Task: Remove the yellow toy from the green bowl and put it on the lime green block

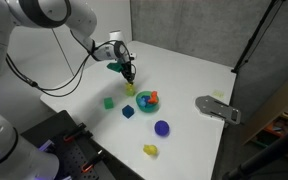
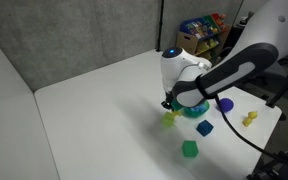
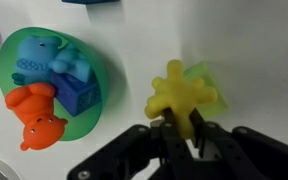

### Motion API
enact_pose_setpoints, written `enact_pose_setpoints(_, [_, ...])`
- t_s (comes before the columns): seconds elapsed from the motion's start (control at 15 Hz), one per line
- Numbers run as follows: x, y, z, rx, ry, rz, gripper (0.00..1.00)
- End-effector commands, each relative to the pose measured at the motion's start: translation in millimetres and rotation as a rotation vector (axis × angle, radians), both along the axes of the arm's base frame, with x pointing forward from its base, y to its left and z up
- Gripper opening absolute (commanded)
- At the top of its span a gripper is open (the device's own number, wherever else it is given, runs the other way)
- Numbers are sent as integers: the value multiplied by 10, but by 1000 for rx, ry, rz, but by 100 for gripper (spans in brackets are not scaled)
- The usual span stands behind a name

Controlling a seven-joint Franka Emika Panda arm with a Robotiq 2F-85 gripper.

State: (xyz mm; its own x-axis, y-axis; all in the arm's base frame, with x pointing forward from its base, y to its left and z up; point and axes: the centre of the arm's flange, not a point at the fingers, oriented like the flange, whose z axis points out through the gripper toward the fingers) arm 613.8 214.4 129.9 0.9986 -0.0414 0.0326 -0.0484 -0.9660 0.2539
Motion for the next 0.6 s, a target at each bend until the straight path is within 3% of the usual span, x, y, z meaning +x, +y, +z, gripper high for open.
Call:
enact_pose_setpoints(0.0, [86,28,-51,-16,-30,-7,7])
enact_pose_setpoints(0.53, [95,127,-70,1,-40,4,6])
